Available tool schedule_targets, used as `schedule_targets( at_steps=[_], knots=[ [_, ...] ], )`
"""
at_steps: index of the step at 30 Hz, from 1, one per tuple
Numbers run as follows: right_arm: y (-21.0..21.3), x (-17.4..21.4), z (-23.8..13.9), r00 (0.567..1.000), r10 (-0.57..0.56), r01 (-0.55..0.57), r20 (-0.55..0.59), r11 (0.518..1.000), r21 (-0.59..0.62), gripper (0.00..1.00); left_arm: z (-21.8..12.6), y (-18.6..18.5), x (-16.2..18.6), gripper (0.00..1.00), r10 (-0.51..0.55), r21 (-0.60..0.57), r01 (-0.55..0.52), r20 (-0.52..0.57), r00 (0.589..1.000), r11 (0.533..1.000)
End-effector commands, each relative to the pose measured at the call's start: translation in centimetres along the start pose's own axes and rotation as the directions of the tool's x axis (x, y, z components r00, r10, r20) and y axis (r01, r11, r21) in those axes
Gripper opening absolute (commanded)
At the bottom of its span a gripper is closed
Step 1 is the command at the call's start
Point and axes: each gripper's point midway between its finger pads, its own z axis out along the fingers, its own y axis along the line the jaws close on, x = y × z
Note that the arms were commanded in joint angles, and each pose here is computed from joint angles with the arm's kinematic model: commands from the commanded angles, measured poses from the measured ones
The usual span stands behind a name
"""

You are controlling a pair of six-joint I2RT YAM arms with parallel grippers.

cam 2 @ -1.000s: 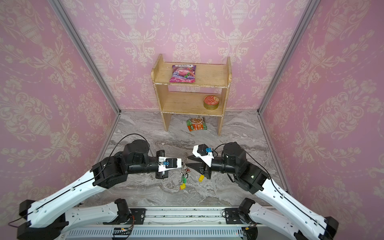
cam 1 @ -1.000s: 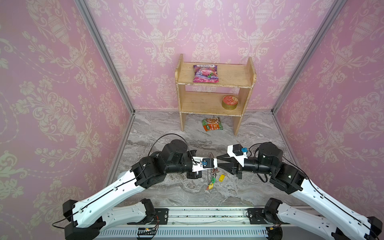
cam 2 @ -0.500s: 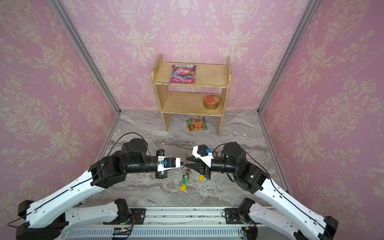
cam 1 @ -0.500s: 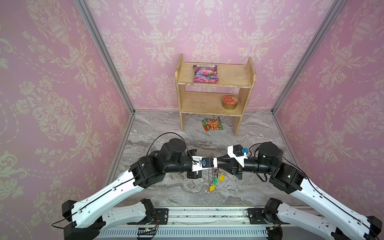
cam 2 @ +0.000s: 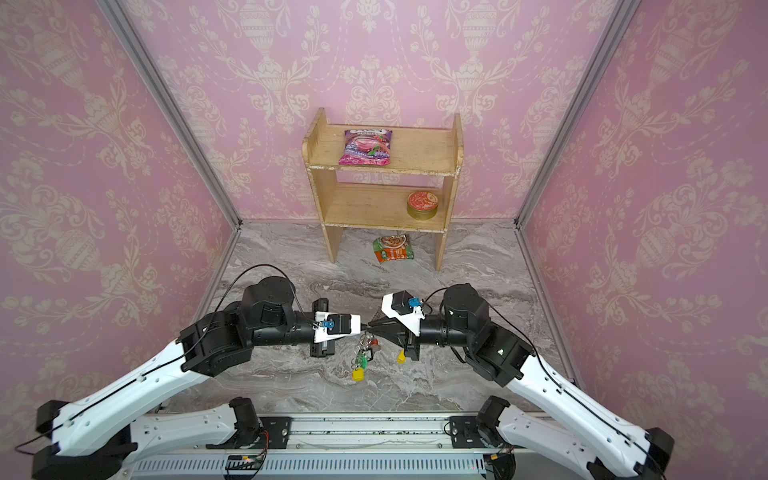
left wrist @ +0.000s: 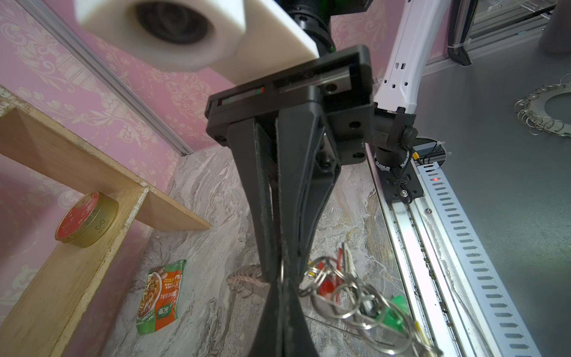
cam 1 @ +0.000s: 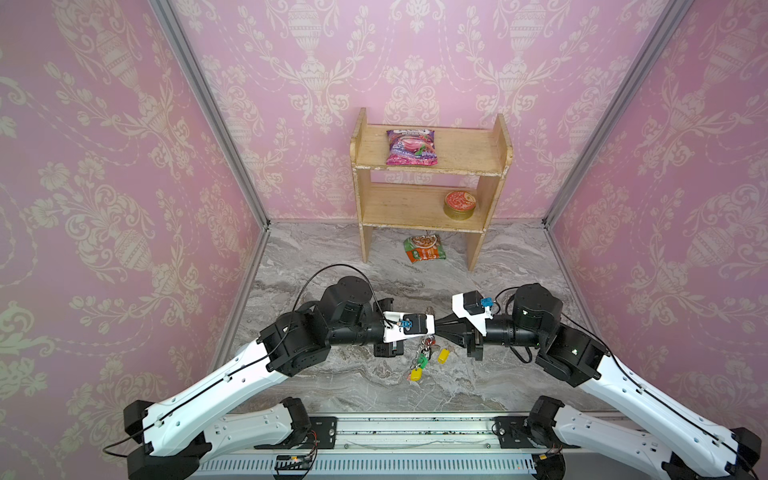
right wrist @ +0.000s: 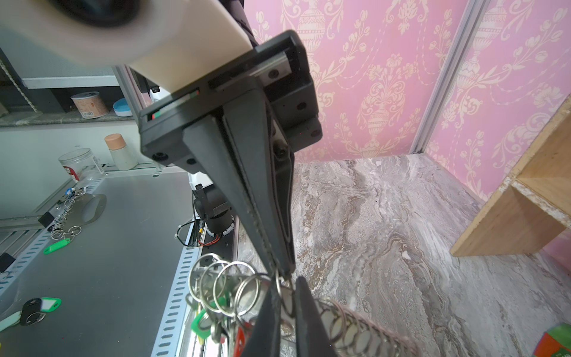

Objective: Put the keys on the keyring

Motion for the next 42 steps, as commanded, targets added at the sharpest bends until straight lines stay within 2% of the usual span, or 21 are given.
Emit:
schedule_targets(
  at_steps=[1, 8, 22, 23, 25, 31, 42],
  knots=[
    [0.0, -0.1, 0.2, 1.0, -0.005, 0.005, 0.007, 1.0, -0.002, 0.08, -1.3, 0.1, -3.0, 0.0, 0.011, 0.006, -0.011, 0.099, 0.995, 1.0],
    [0.2, -0.2, 0.1, 1.0, -0.004, 0.004, 0.004, 1.0, -0.005, 0.0, -1.2, 0.2, -2.9, 0.0, 0.01, 0.0, -0.01, 0.092, 0.996, 1.0],
    [0.2, -1.8, -1.0, 0.998, -0.011, 0.009, 0.063, 1.0, 0.029, 0.0, -1.1, 0.4, -2.7, 0.0, 0.002, -0.018, 0.0, 0.095, 0.995, 1.0],
    [0.3, -1.8, -1.0, 0.998, -0.011, 0.009, 0.064, 1.0, 0.026, 0.0, -1.2, 0.4, -2.7, 0.01, 0.002, -0.021, 0.0, 0.097, 0.995, 1.0],
    [0.3, -2.0, -1.1, 0.998, -0.01, 0.008, 0.068, 1.0, 0.024, 0.0, -1.2, 0.4, -2.6, 0.11, 0.001, -0.026, 0.002, 0.099, 0.995, 1.0],
    [0.3, -2.4, -1.6, 0.997, -0.013, 0.01, 0.082, 0.999, 0.036, 0.0, -1.6, 0.6, -2.3, 0.22, -0.012, -0.053, 0.017, 0.097, 0.995, 0.998],
    [0.8, -4.0, -2.5, 0.988, -0.033, 0.03, 0.15, 0.999, 0.024, 0.0, -0.9, 0.4, -2.4, 0.25, -0.065, -0.05, 0.074, 0.159, 0.985, 0.996]
  ],
)
